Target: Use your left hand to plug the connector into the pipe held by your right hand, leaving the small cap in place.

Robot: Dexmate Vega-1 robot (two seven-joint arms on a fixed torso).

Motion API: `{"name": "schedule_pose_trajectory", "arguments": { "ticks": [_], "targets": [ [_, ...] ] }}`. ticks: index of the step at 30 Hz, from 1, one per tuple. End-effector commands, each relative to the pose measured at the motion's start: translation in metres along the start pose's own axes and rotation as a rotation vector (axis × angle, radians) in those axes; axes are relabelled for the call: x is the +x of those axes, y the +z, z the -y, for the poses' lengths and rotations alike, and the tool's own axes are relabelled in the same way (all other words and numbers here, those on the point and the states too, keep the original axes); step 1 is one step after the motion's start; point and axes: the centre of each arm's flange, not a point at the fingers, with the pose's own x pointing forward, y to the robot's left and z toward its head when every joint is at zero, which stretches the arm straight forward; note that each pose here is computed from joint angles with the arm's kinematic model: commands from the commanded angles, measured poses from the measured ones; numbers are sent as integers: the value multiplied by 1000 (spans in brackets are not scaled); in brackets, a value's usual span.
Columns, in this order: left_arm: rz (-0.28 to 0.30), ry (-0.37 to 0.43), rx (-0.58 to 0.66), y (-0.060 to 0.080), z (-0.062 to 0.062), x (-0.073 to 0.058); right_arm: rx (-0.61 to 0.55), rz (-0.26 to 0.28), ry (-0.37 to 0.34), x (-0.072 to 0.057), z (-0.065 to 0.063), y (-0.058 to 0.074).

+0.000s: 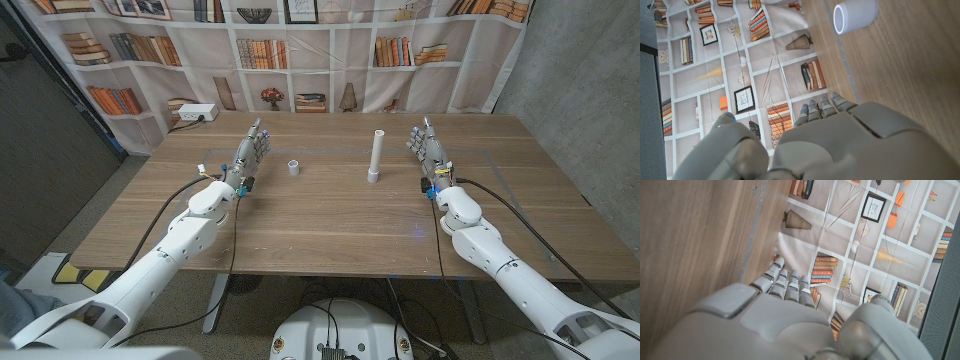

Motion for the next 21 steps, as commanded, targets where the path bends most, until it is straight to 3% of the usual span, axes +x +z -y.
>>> {"name": "schedule_pose_trajectory", "arguments": {
  "ticks": [1,10,21],
  "targets": [
    [4,-42,38,16,-2,-7,-98,23,-8,-20,-11,2],
    [29,-58,55,26,-1,-9,-196,43,1,-33,-20,8],
    [35,-63,60,29,0,-10,-277,65,-32,-42,-31,7]
  ]
}}
